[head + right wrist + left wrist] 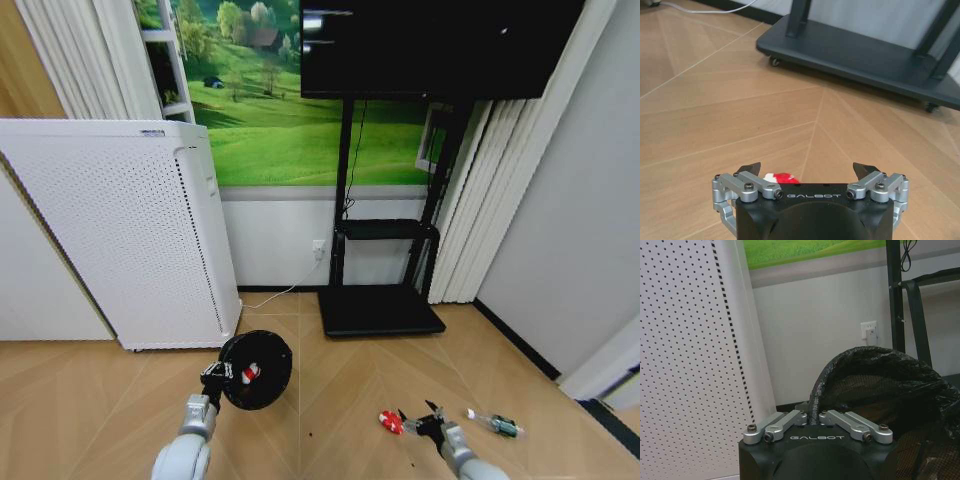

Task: Pick up the trash bin and place the garbage on the floor into it.

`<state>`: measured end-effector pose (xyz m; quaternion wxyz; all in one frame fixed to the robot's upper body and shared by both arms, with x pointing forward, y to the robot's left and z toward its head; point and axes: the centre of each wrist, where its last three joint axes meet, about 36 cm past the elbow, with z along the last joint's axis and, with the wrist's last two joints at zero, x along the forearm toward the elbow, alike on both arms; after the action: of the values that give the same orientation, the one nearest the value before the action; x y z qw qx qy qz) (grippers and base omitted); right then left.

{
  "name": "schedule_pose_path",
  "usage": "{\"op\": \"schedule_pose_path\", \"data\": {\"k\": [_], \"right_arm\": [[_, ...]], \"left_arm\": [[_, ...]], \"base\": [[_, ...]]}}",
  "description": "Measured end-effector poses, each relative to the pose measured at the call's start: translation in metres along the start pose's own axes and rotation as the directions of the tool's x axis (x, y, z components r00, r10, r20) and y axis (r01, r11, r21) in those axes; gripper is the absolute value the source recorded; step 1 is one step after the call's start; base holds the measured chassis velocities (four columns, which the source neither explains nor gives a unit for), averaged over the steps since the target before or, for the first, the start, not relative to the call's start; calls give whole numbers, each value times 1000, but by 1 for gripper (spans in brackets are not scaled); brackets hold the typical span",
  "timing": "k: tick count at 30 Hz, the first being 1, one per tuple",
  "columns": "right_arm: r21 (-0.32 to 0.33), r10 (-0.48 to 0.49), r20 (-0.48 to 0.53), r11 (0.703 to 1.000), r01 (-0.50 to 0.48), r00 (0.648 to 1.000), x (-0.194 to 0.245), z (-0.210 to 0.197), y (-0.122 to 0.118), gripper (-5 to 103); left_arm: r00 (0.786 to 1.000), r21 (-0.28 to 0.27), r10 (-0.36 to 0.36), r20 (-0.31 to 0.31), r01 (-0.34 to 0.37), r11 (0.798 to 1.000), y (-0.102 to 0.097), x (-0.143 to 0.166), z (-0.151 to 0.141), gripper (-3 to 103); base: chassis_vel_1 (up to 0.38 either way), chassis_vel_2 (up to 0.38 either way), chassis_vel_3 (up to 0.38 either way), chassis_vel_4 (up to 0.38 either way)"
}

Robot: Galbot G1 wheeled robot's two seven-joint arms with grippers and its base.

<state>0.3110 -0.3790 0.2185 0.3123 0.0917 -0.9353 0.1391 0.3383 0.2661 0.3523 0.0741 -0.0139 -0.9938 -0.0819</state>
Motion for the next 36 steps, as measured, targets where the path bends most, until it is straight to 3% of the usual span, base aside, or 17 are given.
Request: {"op": "schedule_pose_path", "data": {"k": [24,36], "right_arm": [[187,-46,-106,980,66,993,-68,45,23,100],[222,-48,-103,973,70,994,-92,46,32,100]], "left_arm": [[1000,20,26,0,-26,999,-13,-5,3,5],[1000,22,29,5,-29,999,-16,-4,5,5]], "base": [[0,0,0,0],[0,0,0,0]]}}
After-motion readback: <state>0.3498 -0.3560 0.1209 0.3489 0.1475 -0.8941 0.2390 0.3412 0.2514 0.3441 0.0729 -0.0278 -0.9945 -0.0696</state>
